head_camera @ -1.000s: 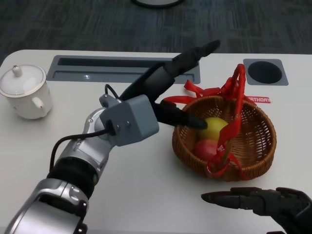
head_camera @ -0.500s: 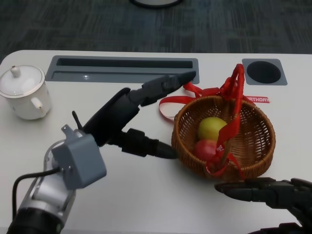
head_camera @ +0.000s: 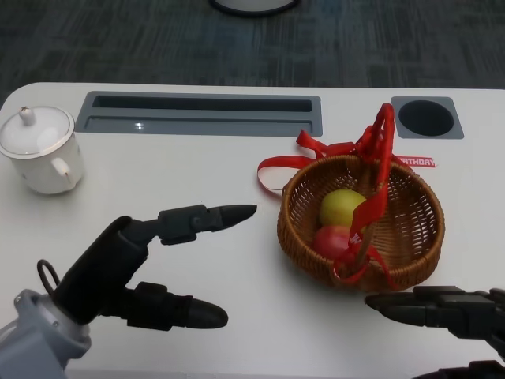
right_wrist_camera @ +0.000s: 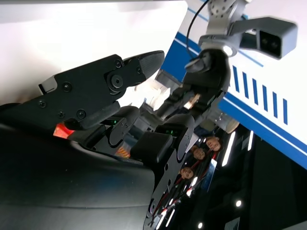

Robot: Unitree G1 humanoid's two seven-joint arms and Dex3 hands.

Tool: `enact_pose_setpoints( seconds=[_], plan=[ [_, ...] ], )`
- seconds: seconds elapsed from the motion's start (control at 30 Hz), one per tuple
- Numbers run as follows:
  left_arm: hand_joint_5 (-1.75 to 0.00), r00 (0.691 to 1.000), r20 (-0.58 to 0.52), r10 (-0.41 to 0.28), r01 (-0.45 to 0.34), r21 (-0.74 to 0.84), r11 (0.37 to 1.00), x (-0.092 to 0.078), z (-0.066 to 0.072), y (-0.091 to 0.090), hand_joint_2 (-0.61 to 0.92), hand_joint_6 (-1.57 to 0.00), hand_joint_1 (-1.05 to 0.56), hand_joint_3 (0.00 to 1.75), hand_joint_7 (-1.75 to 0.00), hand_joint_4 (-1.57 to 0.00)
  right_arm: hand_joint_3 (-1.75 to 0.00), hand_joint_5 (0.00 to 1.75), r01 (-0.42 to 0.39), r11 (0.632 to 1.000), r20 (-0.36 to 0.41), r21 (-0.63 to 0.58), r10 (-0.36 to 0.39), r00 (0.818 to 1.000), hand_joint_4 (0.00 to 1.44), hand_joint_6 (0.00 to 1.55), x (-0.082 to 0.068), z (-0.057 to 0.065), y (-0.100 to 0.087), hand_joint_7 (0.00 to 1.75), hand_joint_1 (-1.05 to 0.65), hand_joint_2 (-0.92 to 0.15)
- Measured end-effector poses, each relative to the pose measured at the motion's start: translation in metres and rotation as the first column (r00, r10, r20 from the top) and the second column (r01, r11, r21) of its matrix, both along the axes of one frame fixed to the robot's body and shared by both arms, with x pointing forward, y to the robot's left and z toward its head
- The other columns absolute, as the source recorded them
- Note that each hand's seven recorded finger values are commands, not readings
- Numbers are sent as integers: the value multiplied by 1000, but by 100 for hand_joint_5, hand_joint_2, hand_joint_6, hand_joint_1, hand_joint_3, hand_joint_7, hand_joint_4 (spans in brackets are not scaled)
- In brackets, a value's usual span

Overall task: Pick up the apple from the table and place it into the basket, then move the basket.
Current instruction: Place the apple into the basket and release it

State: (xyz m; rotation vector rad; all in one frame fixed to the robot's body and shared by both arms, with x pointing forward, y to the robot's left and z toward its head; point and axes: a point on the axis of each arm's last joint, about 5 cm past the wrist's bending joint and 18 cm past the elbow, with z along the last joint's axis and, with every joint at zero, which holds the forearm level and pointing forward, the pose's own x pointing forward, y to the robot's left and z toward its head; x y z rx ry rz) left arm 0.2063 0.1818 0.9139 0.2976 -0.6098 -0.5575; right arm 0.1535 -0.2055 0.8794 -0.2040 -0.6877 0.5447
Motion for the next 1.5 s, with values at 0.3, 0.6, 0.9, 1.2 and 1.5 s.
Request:
enact_pose_setpoints(
  seconds=[0.3, 0.6, 0.9, 1.2, 1.5],
  plan=[
    [-4, 999, -6, 48, -48, -21, 999, -14, -2, 14, 72, -75, -34, 1, -3, -80, 0, 0, 55, 995, 101, -88, -46, 994, 74, 71, 10, 7, -11, 0, -44, -79],
    [-4, 999, 1, 52, -52, -24, 998, -20, -2, 18, 72, -82, -33, 0, -3, -88, 0, 0, 94, 985, 188, -144, -66, 980, 72, 67, 24, 18, -21, 0, -48, -77],
    [-3, 998, 0, 57, -57, -24, 998, -23, -2, 19, 72, -84, -33, 0, -2, -90, -1, 0, 150, 966, 279, -209, -88, 956, 69, 65, 29, 25, -32, 0, -51, -79],
    [-2, 998, 4, 57, -57, -24, 998, -24, -2, 19, 71, -85, -34, 0, -1, -91, 0, 1, 221, 914, 442, -339, -52, 896, 71, 67, 49, 38, -35, 1, -56, -80],
    [-1, 998, 10, 54, -54, -21, 998, -27, 0, 18, 71, -86, -36, 0, -1, -92, 0, 0, 237, 848, 458, -474, 7, 889, 65, 62, 76, 49, -26, 0, -57, -78]
  ],
)
